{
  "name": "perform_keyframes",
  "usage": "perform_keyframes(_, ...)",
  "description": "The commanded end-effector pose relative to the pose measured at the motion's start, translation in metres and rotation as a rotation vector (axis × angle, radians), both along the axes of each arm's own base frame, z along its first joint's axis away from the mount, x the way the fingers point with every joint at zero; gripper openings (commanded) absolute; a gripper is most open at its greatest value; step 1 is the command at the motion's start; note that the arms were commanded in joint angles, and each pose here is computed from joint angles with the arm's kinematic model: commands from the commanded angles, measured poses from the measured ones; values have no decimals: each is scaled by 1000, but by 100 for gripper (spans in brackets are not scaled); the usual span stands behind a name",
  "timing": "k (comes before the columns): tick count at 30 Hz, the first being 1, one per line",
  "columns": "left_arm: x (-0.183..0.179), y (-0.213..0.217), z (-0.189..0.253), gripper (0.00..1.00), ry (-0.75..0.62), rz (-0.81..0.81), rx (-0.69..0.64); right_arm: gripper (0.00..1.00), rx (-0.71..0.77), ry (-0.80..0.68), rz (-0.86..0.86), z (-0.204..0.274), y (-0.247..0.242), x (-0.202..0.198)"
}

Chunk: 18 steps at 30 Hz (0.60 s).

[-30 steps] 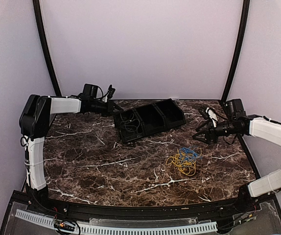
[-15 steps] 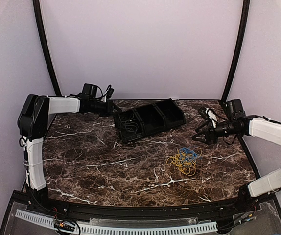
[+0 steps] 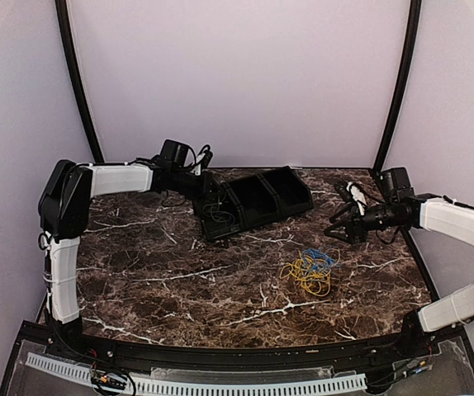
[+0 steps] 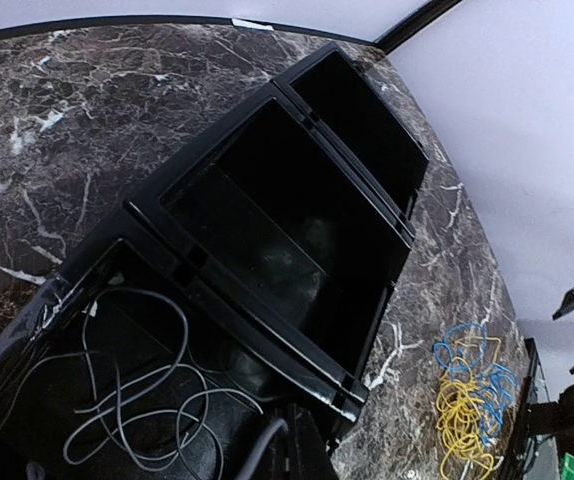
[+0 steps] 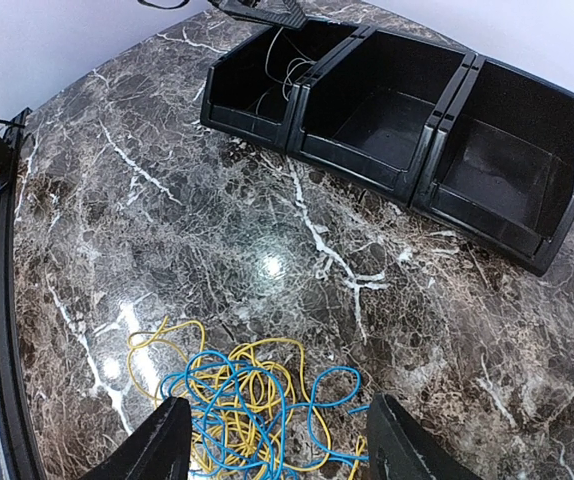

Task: Untangle the cables

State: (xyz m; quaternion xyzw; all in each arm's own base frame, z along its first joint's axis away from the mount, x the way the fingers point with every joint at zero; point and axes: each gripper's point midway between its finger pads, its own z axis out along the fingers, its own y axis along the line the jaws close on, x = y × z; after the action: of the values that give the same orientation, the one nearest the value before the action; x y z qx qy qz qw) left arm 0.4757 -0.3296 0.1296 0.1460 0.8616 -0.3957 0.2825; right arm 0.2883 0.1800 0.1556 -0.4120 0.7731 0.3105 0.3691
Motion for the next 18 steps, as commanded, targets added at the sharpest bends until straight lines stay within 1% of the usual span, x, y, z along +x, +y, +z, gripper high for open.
perform_keyframes(1, 7, 3, -4, 0, 24, 126, 120, 62, 15, -19, 15, 1, 1, -1)
perform_keyframes(6, 5, 5, -14, 0, 57, 205, 246, 62, 14, -12, 19, -1, 1, 0)
perform_keyframes(10, 1, 7, -20, 0, 73, 238, 305, 62, 11, -6, 24, -3, 2, 0)
perform_keyframes(18, -2, -1, -37, 0, 115, 209, 291, 62, 11, -4, 26, -3, 2, 0)
